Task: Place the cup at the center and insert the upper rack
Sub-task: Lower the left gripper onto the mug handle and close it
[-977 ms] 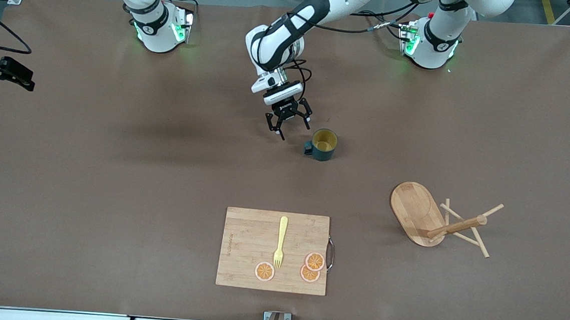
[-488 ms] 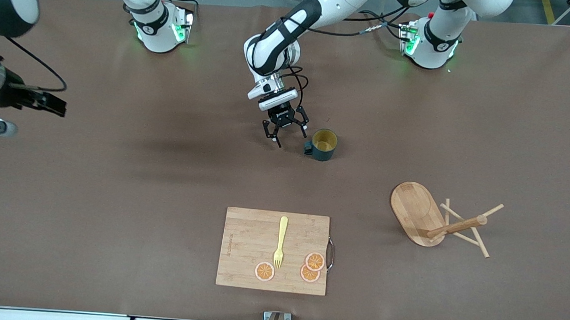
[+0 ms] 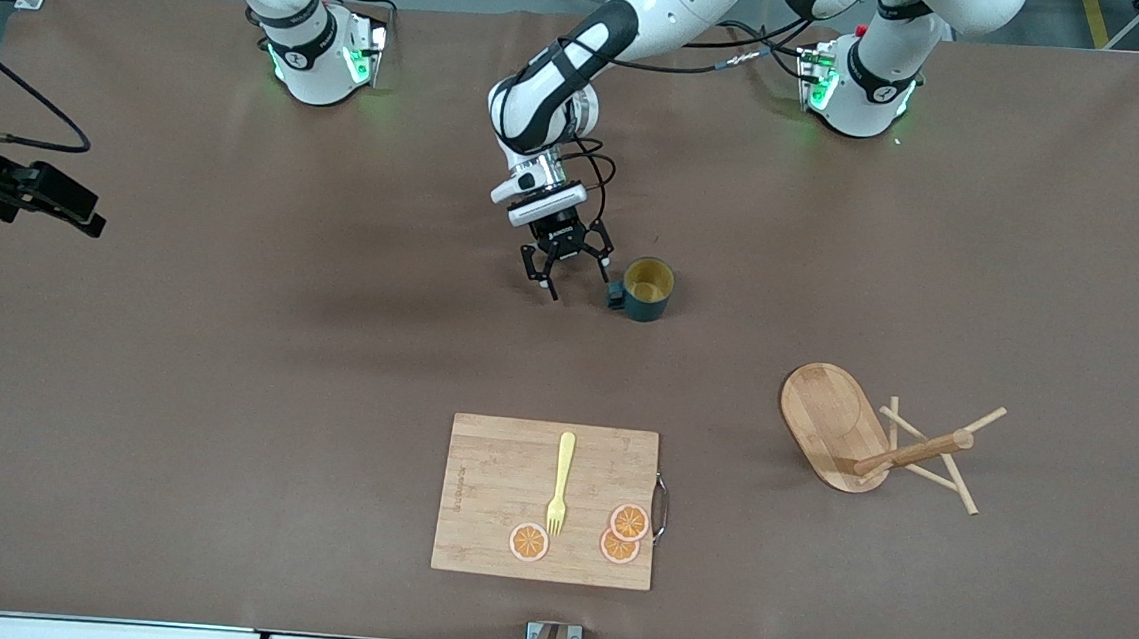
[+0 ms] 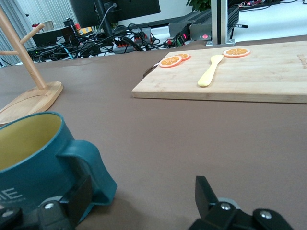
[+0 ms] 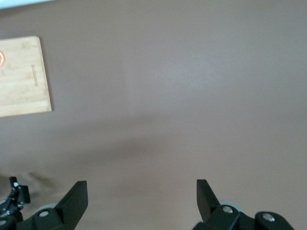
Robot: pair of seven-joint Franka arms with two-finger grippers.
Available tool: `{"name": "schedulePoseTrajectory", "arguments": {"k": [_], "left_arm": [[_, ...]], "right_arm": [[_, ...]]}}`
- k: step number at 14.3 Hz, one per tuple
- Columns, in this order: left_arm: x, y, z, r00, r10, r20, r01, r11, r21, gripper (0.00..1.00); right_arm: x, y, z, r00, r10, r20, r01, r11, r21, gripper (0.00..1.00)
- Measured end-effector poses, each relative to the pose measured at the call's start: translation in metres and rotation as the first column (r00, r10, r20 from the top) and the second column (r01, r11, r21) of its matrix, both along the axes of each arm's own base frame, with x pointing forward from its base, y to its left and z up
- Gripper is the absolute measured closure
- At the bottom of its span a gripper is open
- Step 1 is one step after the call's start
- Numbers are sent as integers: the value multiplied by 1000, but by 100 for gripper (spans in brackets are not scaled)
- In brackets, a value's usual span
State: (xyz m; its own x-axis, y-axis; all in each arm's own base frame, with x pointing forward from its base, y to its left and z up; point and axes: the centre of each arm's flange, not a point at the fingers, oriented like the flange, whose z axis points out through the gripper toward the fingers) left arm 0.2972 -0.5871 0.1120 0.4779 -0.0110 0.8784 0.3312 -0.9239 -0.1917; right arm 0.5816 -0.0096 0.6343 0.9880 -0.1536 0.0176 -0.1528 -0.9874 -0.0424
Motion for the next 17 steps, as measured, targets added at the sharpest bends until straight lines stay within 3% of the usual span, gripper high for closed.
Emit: {"name": "schedulePoseTrajectory", "arguments": {"k": [5,8,11,14,17], "left_arm": [[0,3,-8,1000,17,10,-17,1000,-15,4],[5,6,-7,999,29,26,-28,999,-19,5],[9,7,-7,999,13,43,-13,1000,-12,6],[8,7,-8,999,7,46,-7,1000,-8,6],[7,10,-12,999,6,43,-6,1000,1,6]], "right_arm": [[0,-20,4,999,-33,15,33,999,9,0],[0,-8,23,998,-13,56,12,1000,10,0],[0,16,23,998,30,54,-30,1000,8,0],[-7,17,14,999,42,-28,-44,995,-90,0],[-4,8,11,999,32,-25,-36,988,-152,0]]}}
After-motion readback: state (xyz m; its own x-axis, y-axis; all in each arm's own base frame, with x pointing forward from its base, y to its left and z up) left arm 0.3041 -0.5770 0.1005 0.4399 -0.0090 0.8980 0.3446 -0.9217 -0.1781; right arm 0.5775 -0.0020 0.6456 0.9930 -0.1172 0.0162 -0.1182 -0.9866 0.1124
